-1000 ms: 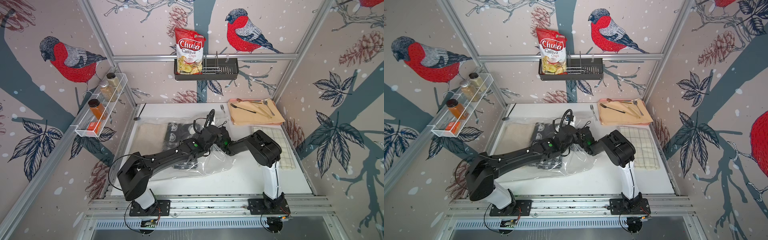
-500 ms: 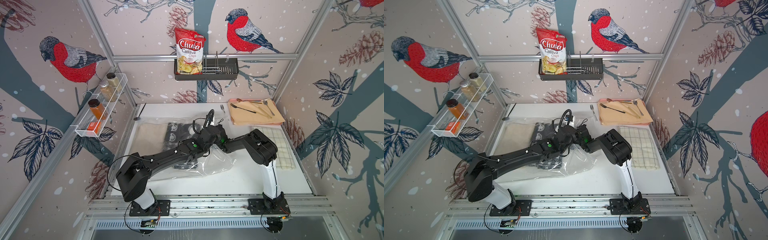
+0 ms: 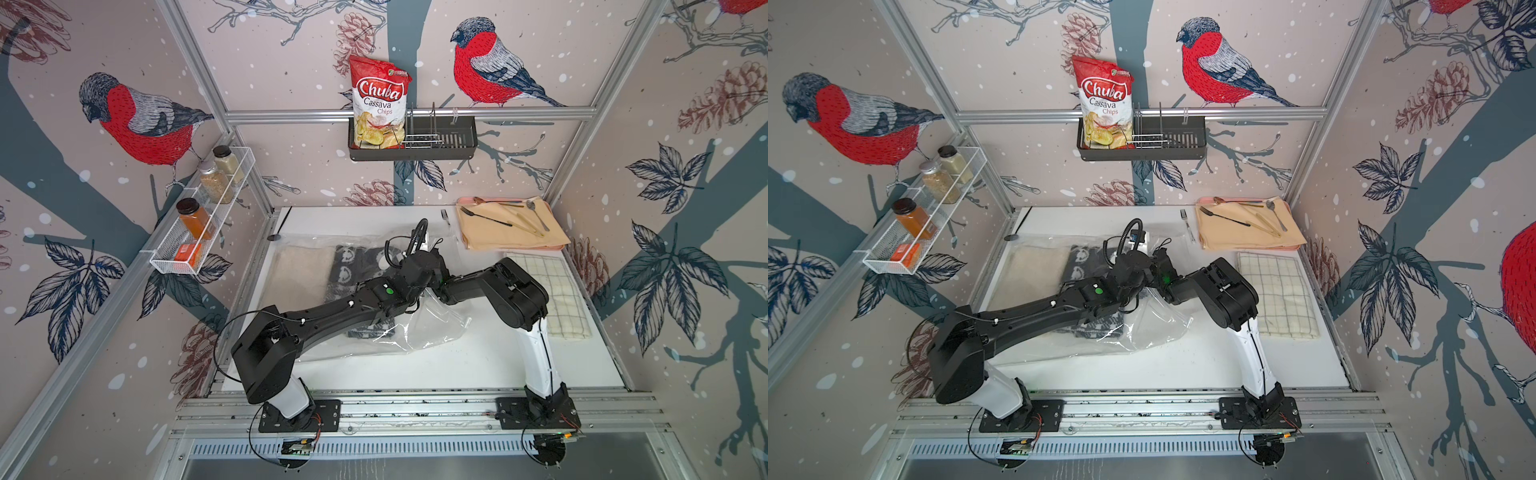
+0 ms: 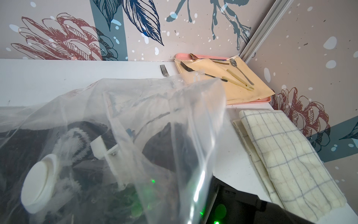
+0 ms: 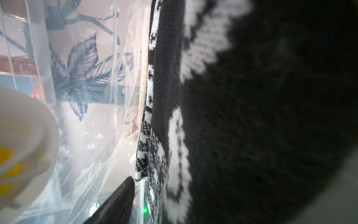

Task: Take the scarf out of the vacuum bag
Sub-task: Take out the scarf from the vacuum bag.

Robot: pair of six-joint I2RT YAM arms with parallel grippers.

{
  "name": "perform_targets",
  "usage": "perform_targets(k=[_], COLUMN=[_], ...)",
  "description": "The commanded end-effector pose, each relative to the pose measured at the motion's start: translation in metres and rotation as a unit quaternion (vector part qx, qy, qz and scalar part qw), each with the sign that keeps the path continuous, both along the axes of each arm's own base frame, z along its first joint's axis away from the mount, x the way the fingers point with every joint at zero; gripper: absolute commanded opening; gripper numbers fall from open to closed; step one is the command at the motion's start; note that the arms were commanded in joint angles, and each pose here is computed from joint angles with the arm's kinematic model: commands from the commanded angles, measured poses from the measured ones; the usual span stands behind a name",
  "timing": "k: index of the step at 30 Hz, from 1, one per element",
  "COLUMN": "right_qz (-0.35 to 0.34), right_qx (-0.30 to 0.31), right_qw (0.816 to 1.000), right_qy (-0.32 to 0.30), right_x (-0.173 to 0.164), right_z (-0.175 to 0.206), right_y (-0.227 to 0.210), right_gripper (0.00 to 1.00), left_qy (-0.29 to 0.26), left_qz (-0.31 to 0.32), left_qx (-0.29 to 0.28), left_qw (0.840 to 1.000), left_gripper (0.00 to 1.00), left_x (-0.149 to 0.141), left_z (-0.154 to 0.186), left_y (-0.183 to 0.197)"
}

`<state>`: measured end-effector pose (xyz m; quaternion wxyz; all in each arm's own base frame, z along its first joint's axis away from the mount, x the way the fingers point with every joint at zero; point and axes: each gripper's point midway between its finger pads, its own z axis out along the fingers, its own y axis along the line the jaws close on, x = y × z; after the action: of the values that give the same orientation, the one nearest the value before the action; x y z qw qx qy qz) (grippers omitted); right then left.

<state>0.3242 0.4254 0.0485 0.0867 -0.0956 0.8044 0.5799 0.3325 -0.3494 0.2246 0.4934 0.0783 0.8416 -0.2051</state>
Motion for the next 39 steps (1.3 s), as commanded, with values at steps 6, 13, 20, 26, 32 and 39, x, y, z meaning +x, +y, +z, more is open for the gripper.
perform_targets(k=[6, 13, 20, 26, 32, 39], right_qz=[0.004, 0.005, 0.014, 0.007, 0.006, 0.015], right_qx=[-0.039, -0.051, -0.054, -0.065, -0.071, -0.069], right_qw=[0.999, 0.998, 0.998, 0.997, 0.997, 0.997], right_qy=[0.027, 0.031, 0.035, 0.032, 0.027, 0.031], right_x=[-0.007, -0.008, -0.014, -0.011, -0.008, -0.013], right_z=[-0.029, -0.038, -0.046, -0.053, -0.056, -0.061], right_y=[0.0, 0.004, 0.019, 0.024, 0.03, 0.042], right_gripper=[0.76, 0.76, 0.76, 0.76, 0.76, 0.75], left_qy=[-0.023, -0.022, -0.021, -0.019, -0.017, -0.015], left_qz=[-0.008, -0.009, -0.014, -0.016, -0.02, -0.024], left_qx=[-0.03, -0.03, -0.035, -0.036, -0.038, -0.038], left_qw=[0.999, 0.999, 0.999, 0.999, 0.999, 0.999], left_gripper=[0.0, 0.0, 0.0, 0.0, 0.0, 0.0], left_x=[0.002, 0.002, 0.002, 0.002, 0.002, 0.001], left_z=[0.02, 0.018, 0.019, 0.017, 0.017, 0.016], left_y=[-0.009, -0.01, -0.012, -0.014, -0.018, -0.022])
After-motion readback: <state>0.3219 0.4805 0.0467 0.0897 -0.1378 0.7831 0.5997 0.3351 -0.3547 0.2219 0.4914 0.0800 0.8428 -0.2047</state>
